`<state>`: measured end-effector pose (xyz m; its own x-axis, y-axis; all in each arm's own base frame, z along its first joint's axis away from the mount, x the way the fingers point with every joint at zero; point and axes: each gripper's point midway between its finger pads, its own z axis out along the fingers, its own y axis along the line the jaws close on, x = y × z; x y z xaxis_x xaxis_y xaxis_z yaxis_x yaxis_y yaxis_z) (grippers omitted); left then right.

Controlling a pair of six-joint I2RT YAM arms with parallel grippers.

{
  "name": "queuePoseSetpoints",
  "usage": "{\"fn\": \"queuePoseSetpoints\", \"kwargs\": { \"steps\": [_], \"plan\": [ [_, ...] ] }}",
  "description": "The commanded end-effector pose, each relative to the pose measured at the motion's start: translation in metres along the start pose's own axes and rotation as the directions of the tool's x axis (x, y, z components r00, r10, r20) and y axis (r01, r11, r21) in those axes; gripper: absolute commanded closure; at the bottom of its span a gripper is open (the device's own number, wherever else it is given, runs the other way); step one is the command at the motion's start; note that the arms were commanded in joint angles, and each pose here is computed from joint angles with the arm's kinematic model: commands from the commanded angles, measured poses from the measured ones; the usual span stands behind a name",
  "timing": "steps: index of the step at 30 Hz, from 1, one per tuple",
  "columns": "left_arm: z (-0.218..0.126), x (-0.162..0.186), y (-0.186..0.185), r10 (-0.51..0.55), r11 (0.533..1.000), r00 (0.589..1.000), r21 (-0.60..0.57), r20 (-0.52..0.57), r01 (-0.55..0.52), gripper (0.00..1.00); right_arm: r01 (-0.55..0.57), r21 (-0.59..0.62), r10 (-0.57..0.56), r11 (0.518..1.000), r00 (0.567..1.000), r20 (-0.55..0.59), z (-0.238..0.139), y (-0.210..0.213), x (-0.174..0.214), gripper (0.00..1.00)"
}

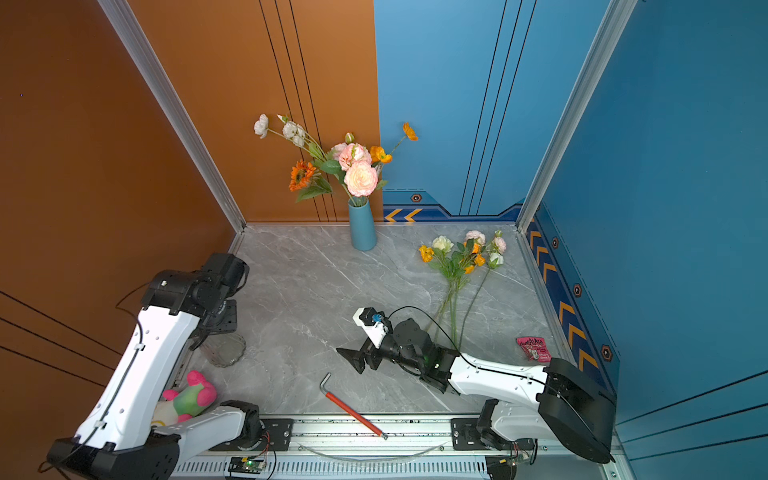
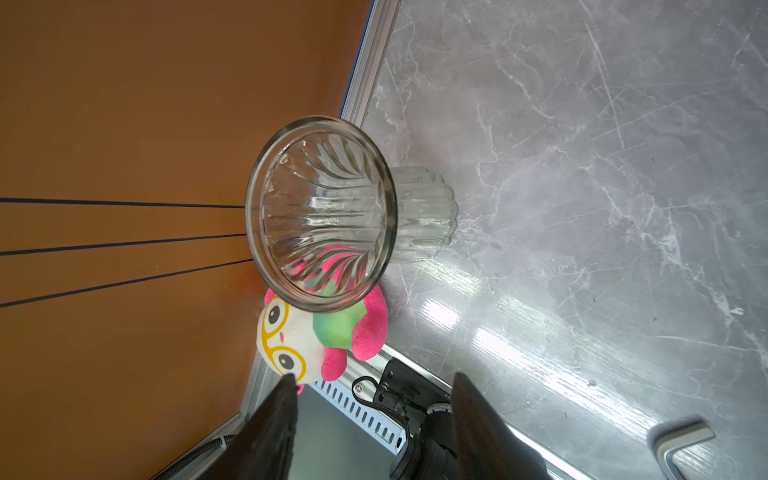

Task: Arrange the flowers into the vase
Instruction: 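Swing the left gripper to the clear glass vase while the right gripper shifts inward, then close the left gripper on the clear glass vase and lift it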

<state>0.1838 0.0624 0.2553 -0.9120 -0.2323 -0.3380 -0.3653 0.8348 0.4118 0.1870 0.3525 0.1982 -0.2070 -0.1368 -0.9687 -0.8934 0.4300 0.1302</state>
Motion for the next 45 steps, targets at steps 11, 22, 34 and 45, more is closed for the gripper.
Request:
{"fn": "queuePoseSetpoints", "kwargs": {
  "steps": [11,22,34,45],
  "plan": [
    [0.035,-0.015,-0.005,0.019,0.999,0.989,-0.032,-0.148,-0.024,0.49,-0.007,0.032,0.008,0.999,1.000,-0.016,-0.004,-0.008,0.005,0.00],
    [0.066,-0.014,-0.010,0.001,1.000,0.972,-0.001,-0.234,-0.001,0.59,-0.013,0.036,0.014,0.999,1.000,-0.020,-0.005,-0.013,0.006,0.00],
    [0.078,-0.020,-0.013,0.007,1.000,0.968,-0.020,-0.252,-0.013,0.86,-0.072,0.039,0.072,0.997,0.997,0.000,-0.008,-0.026,0.006,0.00],
    [0.072,-0.025,-0.011,0.053,0.997,0.975,-0.039,-0.214,-0.062,1.00,-0.080,0.040,0.080,0.996,0.997,-0.006,-0.006,-0.029,0.008,0.00]
  ]
}}
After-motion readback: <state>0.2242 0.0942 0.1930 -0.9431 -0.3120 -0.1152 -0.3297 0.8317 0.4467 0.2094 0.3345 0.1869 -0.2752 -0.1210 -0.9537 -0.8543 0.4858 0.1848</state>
